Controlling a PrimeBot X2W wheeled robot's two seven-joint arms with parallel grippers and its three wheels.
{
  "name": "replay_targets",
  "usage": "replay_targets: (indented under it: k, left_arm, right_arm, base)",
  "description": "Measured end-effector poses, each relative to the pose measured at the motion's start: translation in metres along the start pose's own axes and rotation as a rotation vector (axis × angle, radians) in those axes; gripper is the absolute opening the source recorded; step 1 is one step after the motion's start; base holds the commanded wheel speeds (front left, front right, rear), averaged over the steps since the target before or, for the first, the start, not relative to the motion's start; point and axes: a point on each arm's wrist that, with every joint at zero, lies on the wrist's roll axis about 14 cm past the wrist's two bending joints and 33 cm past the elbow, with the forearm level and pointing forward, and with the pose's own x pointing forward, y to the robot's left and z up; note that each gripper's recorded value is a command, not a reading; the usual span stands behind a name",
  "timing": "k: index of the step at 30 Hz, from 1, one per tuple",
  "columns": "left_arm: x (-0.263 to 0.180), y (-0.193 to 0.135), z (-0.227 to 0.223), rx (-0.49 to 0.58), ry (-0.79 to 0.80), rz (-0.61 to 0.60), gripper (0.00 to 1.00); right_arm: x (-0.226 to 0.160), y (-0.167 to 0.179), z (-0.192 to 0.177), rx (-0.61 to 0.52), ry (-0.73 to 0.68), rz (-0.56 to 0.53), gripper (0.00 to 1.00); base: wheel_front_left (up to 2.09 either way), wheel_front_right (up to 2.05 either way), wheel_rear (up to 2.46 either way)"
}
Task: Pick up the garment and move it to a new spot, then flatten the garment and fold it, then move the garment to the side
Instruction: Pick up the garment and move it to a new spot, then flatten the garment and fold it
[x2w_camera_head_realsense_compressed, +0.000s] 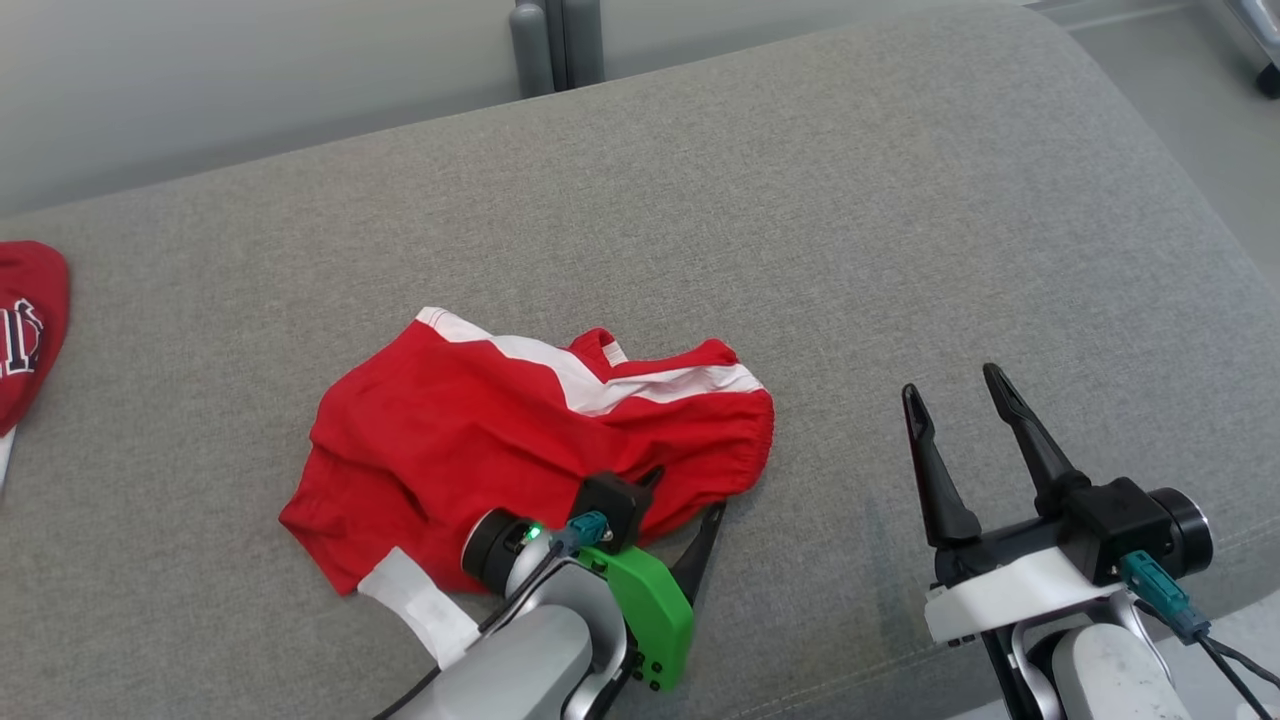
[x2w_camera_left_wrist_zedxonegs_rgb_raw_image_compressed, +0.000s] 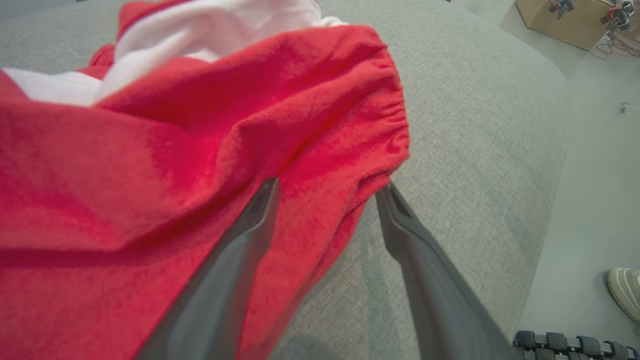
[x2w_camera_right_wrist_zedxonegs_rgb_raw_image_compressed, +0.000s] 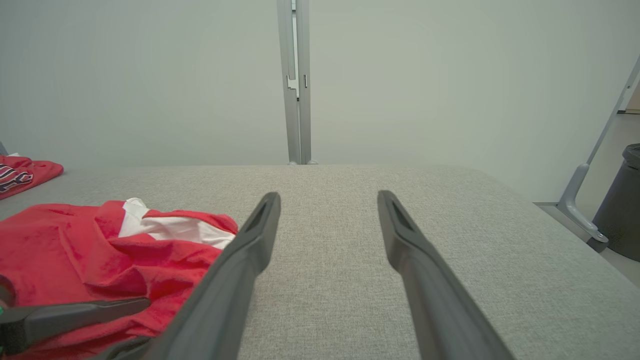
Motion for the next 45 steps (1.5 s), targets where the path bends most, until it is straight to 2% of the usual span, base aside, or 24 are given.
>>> replay_targets:
  k: [11,16,28,39,45]
  left_arm:
    - [-0.005,0.004,0.052,-0.08,-0.144,0.033,1.0]
    - [-0.015,0.014,0.074,-0.111,-0.216,0.085,1.0]
    - [-0.035,0.1,0.065,-0.099,-0.162,0.366,1.0]
    - [-0.044,0.156,0.059,-0.123,-0.101,0.525,1.0]
    - [-0.048,0.187,0.056,-0.111,-0.002,0.61,1.0]
  right_arm:
    - [0.0,-0.001,0.006,0.013,-0.02,-0.004,1.0]
    - [-0.004,0.002,0.011,0.021,-0.035,0.003,1.0]
    - [-0.008,0.005,0.016,0.025,-0.051,0.012,1.0]
    - [-0.007,0.003,0.009,0.023,-0.027,0.004,1.0]
    - [-0.005,0.003,0.005,0.022,-0.016,0.004,1.0]
  base:
    - [0.0,0.0,0.0]
    - [0.0,0.0,0.0]
    - [0.0,0.0,0.0]
    - [0.0,0.0,0.0]
    - [0.0,0.0,0.0]
